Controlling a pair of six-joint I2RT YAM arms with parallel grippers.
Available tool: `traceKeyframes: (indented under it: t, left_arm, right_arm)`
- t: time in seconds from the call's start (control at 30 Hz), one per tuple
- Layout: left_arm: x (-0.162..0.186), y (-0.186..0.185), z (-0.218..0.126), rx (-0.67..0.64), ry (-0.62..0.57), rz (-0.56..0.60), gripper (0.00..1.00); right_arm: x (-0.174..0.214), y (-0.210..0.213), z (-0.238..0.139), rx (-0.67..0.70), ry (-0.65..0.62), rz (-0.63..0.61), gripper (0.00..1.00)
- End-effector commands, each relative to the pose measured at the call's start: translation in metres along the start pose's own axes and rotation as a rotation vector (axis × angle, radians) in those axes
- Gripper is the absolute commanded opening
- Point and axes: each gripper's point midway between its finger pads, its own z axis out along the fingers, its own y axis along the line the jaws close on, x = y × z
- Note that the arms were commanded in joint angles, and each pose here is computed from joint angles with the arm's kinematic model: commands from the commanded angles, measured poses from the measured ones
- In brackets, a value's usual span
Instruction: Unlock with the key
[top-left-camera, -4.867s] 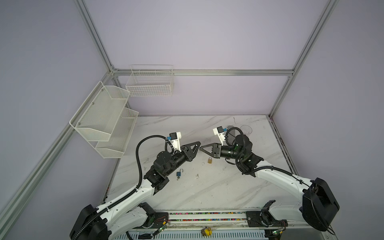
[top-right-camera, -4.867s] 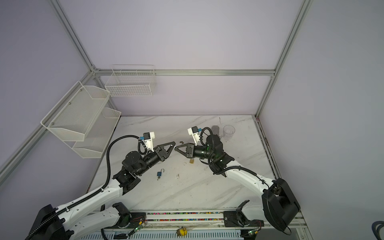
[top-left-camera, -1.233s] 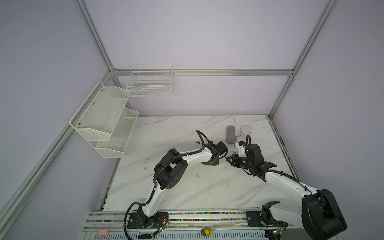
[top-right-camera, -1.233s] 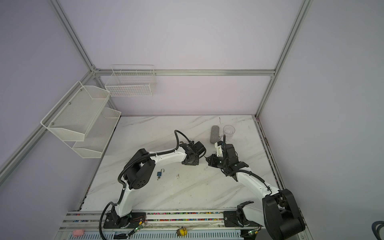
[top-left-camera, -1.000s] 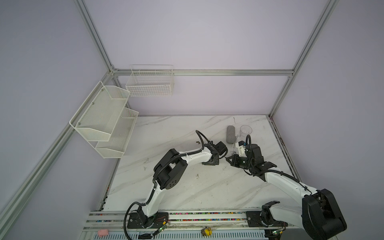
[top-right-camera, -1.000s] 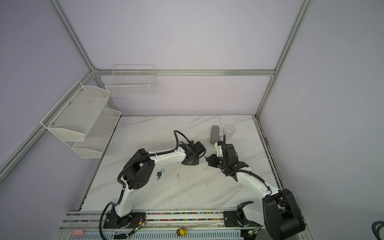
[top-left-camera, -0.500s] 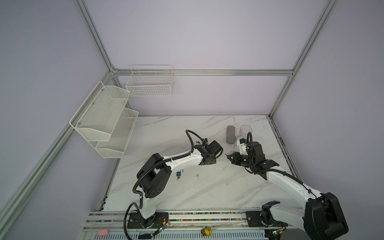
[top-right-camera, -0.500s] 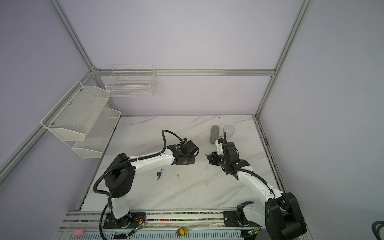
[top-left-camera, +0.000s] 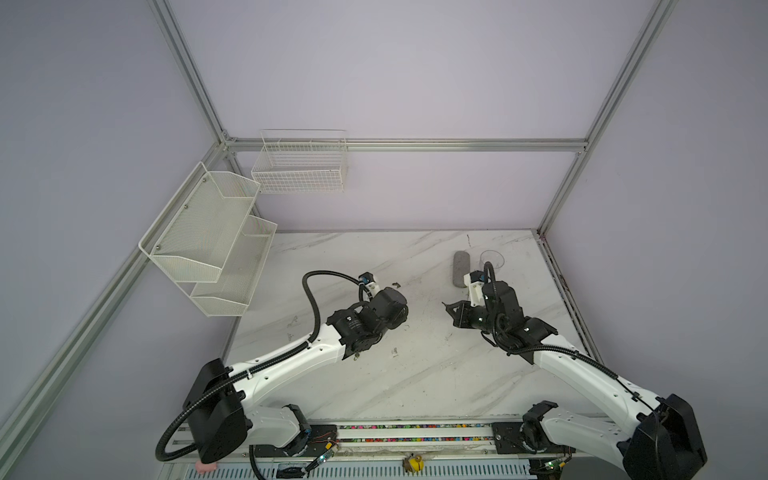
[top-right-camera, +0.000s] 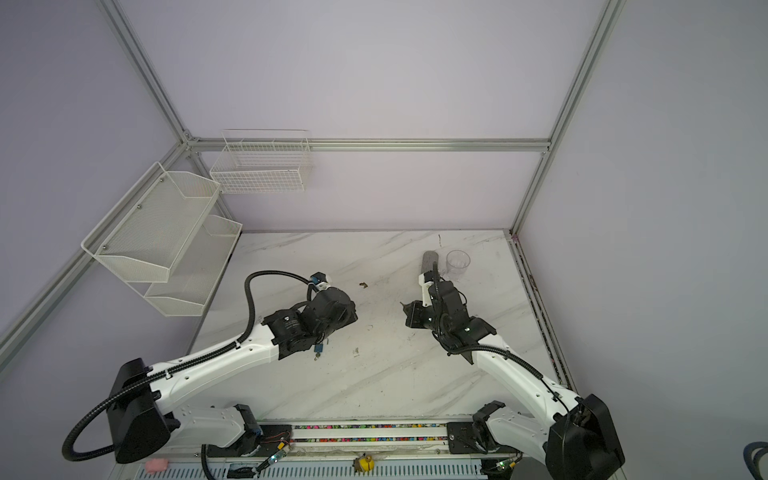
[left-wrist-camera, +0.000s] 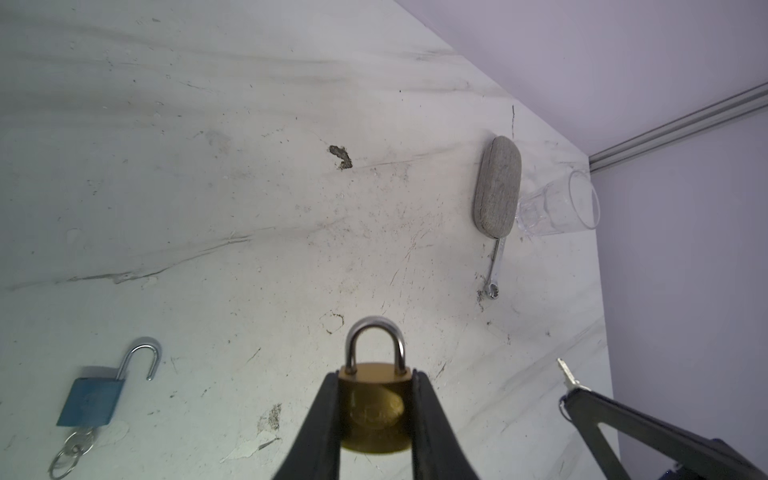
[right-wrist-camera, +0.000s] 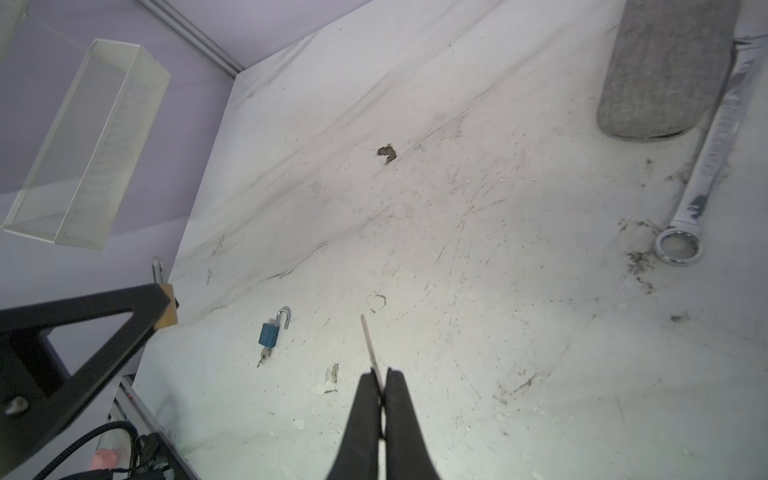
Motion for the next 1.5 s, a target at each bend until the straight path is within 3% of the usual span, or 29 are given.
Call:
traceKeyframes:
  t: [0.0, 0.53, 0.87, 1.47]
  left_arm:
    - [-0.02, 0.006, -0.011, 0.051, -0.108, -0.123, 0.0]
    - [-0.034, -0.01, -0.033, 0.16, -0.121, -0.244, 0.0]
    - [-0.035, -0.021, -0.036, 0.196, -0.099, -0.266, 0.0]
    - [-0.034, -0.028, -0.034, 0.222, -0.092, -0.286, 0.0]
  right_arm:
    - [-0.013, 0.02, -0.002, -0.023, -0.099, 0.037, 0.0]
    - [0.021, 0.131, 0.017, -0.284, -0.158, 0.101, 0.0]
    - [0.02, 0.148, 0.02, -0.359, -0.18, 0.147, 0.0]
    - [0.017, 0.149, 0.023, -0.37, -0.195, 0.187, 0.0]
